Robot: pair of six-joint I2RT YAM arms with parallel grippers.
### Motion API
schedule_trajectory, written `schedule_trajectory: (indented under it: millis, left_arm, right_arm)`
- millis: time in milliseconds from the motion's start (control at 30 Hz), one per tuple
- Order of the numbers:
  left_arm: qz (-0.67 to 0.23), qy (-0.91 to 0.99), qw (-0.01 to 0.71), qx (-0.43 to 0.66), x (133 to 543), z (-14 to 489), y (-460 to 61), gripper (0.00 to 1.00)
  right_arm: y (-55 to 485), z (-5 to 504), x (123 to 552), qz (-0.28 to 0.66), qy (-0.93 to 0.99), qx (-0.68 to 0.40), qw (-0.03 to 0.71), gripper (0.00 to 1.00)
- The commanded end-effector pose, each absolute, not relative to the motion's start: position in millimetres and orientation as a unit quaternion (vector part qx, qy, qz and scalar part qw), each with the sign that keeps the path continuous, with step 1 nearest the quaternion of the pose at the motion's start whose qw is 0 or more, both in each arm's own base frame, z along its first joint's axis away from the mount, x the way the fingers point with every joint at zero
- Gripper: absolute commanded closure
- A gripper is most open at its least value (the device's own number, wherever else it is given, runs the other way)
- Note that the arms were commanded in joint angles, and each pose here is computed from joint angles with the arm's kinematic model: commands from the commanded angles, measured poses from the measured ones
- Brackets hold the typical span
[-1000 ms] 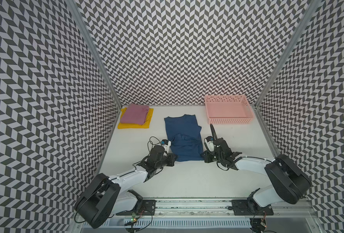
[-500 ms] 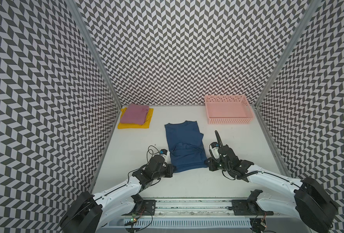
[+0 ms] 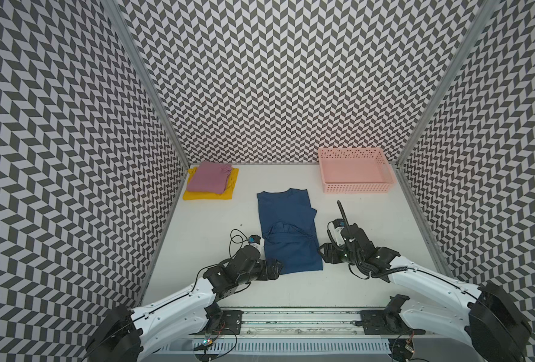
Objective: Fold and stack t-shirts
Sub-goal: Move the T-shirt to the center of the board, then smooth out the T-shirt at the center of the board.
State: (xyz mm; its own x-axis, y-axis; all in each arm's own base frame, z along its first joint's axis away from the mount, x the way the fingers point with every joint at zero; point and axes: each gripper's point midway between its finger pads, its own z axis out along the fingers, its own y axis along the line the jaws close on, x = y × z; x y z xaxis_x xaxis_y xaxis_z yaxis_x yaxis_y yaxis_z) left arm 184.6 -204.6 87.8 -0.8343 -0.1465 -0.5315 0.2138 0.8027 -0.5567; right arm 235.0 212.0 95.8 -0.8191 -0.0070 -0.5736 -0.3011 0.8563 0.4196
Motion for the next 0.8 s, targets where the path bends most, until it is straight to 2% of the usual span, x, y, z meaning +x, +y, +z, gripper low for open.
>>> schedule_trajectory:
  millis: [0,200,500,767]
  left_arm:
    - [-0.291,0.880,0.375,-0.006,211.5,131.3,-193.2,0.01]
    - [-0.286,0.841,0.458,-0.037,233.9,169.0,-182.9,0.01]
    - [-0.299,0.826,0.476,-0.044,233.0,165.0,-180.0,0.01]
    - [-0.268,0.807,0.526,-0.027,241.0,179.0,-170.9,0.01]
  right_arm:
    - [228.5,124.1,254.6,0.271,0.900,-0.096,0.327,0.34]
    - [254.9,134.3,246.6,0.301,0.888,-0.136,0.320,0.37]
    - [290.9,118.7,235.9,0.299,0.897,-0.171,0.278,0.40]
    - [315.6,125.6,253.1,0.292,0.901,-0.167,0.276,0.40]
